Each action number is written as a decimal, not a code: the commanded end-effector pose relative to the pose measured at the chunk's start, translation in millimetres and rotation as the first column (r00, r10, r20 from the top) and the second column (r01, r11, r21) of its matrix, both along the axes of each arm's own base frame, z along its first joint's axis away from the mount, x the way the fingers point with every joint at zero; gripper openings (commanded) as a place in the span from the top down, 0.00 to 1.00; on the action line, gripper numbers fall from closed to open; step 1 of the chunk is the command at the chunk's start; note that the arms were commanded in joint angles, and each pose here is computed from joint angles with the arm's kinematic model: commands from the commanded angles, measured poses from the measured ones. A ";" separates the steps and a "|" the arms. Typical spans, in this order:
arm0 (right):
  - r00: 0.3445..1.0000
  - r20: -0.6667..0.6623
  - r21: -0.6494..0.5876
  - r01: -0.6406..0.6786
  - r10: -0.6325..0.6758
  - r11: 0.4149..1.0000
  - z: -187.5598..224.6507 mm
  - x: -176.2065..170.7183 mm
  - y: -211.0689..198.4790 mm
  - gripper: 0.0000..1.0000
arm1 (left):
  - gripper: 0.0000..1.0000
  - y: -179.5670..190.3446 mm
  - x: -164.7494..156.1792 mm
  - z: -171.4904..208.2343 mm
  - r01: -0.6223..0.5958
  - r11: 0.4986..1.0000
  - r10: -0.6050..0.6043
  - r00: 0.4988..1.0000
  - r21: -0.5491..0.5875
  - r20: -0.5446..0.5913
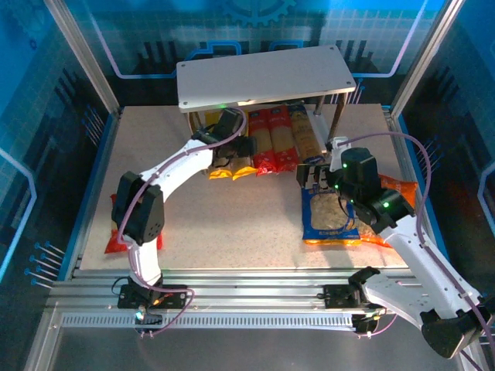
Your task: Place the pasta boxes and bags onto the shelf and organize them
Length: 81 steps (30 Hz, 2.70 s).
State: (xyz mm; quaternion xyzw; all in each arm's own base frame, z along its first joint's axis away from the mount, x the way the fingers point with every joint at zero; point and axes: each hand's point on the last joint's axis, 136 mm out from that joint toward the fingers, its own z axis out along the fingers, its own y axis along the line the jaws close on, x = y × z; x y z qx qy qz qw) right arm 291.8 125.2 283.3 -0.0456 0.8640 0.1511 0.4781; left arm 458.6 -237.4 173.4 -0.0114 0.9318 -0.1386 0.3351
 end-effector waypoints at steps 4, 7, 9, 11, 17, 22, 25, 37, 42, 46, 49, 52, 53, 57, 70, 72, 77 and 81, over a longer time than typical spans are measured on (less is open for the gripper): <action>0.992 0.038 0.017 0.116 -0.116 0.993 -7.5 18.7 -21.7 0.00 | 0.30 -32.9 -43.3 78.8 0.160 0.986 -0.150 0.968 -0.036 0.201; 0.988 0.043 0.036 0.149 -0.151 0.988 -12.1 24.6 -28.7 0.00 | 0.30 -31.0 -69.2 78.5 0.180 0.982 -0.167 0.968 -0.055 0.186; 0.979 0.067 0.053 0.188 -0.191 0.981 -12.1 30.7 -38.0 0.00 | 0.30 -25.2 -85.8 79.0 0.178 0.981 -0.163 0.970 -0.071 0.181; 0.962 0.087 0.071 0.254 -0.260 0.965 -16.6 38.6 -54.7 0.02 | 0.30 -14.8 -104.2 73.9 0.164 0.984 -0.151 0.974 -0.069 0.167; 0.912 0.087 0.122 0.389 -0.401 0.913 -23.8 63.5 -93.7 0.04 | 0.27 44.6 -139.7 56.3 0.006 1.000 -0.007 0.987 0.010 0.158; 0.884 0.113 0.139 0.438 -0.453 0.888 -26.3 90.5 -113.2 0.05 | 0.23 86.0 -141.8 52.7 -0.134 0.991 0.127 0.973 0.025 0.192; 0.885 0.107 0.129 0.440 -0.454 0.889 -33.0 108.8 -117.2 0.06 | 0.17 100.8 -140.1 43.9 -0.184 0.983 0.179 0.968 0.009 0.176; 0.872 0.154 0.096 0.454 -0.464 0.886 -24.5 170.9 -130.5 0.06 | 0.04 152.0 -125.8 29.6 -0.378 0.926 0.369 0.902 -0.003 0.225; 0.875 0.139 0.087 0.456 -0.464 0.886 -32.2 186.7 -133.7 0.07 | 0.04 168.2 -107.6 26.2 -0.433 0.900 0.431 0.865 -0.049 0.258; 0.874 0.128 0.083 0.461 -0.468 0.883 -40.6 194.7 -135.3 0.07 | 0.05 167.7 -88.2 27.2 -0.435 0.898 0.435 0.860 -0.063 0.266; 0.875 0.125 0.081 0.461 -0.468 0.884 -46.0 201.7 -136.4 0.07 | 0.05 160.3 -74.2 29.2 -0.414 0.907 0.419 0.866 -0.081 0.274; 0.878 0.117 0.077 0.459 -0.465 0.885 -50.3 210.6 -135.6 0.07 | 0.05 156.9 -62.7 29.5 -0.413 0.906 0.422 0.864 -0.095 0.275; 0.878 0.116 0.078 0.458 -0.465 0.885 -50.9 213.4 -135.4 0.07 | 0.05 156.8 -59.6 28.4 -0.415 0.905 0.424 0.864 -0.094 0.273; 0.886 0.113 0.083 0.443 -0.450 0.893 -56.1 223.8 -132.7 0.15 | 0.05 159.3 -47.0 24.5 -0.429 0.898 0.439 0.856 -0.100 0.273; 0.903 0.135 0.089 0.398 -0.407 0.913 -59.5 238.8 -125.0 0.38 | 0.08 176.4 -14.0 12.8 -0.481 0.871 0.488 0.831 -0.094 0.268; 0.910 0.134 0.093 0.383 -0.393 0.919 -59.6 237.9 -122.2 0.43 | 0.08 182.9 -12.2 10.6 -0.496 0.864 0.501 0.824 -0.091 0.263; 0.922 0.131 0.116 0.351 -0.364 0.929 -58.3 230.5 -115.4 0.55 | 0.08 197.3 -9.5 6.9 -0.518 0.851 0.522 0.814 -0.088 0.256; 0.928 0.128 0.120 0.337 -0.351 0.934 -56.4 220.6 -111.6 0.58 | 0.08 207.3 -8.7 5.6 -0.530 0.843 0.534 0.808 -0.089 0.250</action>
